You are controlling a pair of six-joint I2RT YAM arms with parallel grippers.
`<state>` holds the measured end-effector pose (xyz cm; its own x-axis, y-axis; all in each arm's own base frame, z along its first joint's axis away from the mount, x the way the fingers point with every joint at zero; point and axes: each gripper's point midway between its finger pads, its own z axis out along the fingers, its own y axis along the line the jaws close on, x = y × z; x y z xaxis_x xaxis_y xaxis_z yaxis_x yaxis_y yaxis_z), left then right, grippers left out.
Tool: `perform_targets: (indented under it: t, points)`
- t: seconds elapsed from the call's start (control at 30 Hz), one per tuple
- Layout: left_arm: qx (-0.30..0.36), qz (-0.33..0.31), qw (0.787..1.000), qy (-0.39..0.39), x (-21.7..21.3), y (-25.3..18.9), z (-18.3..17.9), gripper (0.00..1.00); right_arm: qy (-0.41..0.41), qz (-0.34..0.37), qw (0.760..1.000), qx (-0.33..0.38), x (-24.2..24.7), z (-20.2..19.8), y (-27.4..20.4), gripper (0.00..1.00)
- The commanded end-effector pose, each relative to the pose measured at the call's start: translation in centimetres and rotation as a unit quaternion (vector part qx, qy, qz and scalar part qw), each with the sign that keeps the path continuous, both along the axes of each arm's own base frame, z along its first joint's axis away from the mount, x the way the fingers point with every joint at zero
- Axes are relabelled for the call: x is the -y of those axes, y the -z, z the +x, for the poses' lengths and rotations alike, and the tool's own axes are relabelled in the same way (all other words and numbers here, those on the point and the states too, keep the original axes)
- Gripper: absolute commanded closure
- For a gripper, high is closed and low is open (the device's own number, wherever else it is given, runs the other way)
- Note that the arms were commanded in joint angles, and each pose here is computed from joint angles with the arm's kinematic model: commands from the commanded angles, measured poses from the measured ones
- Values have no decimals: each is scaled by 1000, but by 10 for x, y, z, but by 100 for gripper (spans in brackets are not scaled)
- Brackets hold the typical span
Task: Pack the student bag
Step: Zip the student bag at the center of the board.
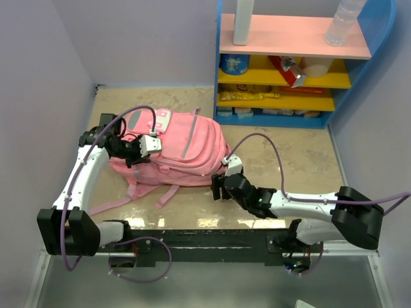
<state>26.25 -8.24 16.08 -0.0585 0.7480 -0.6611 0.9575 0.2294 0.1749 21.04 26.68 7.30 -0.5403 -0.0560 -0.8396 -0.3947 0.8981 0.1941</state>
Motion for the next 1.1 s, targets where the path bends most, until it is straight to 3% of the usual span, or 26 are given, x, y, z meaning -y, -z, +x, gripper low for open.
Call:
perform_targets:
  t: [0.0,0.2,0.33,0.57,0.67,0.7,0.8,1.07]
  points:
    - [23,-34,999,-12,5,-26,6,100,23,9,998,63,-13,27,-32,28]
    - [20,-24,999,-14,2,-22,5,100,12,21,997,72,-27,31,-38,41]
    - [21,-23,999,-13,2,-21,6,100,8,13,997,70,-34,34,-33,60]
    - [22,-18,1000,-12,0,-22,6,100,-3,15,997,70,-46,38,-32,66]
    - [23,-14,1000,-14,-1,-22,6,100,0,20,997,70,-44,37,-36,80]
    - [23,-13,1000,-14,-1,-21,6,100,1,18,998,67,-43,36,-36,91]
    - [22,-6,999,-23,-5,-16,6,100,-14,24,998,62,-42,29,-42,100]
    - [12,5,997,-81,-37,13,21,100,-112,42,993,23,-67,-18,-36,100]
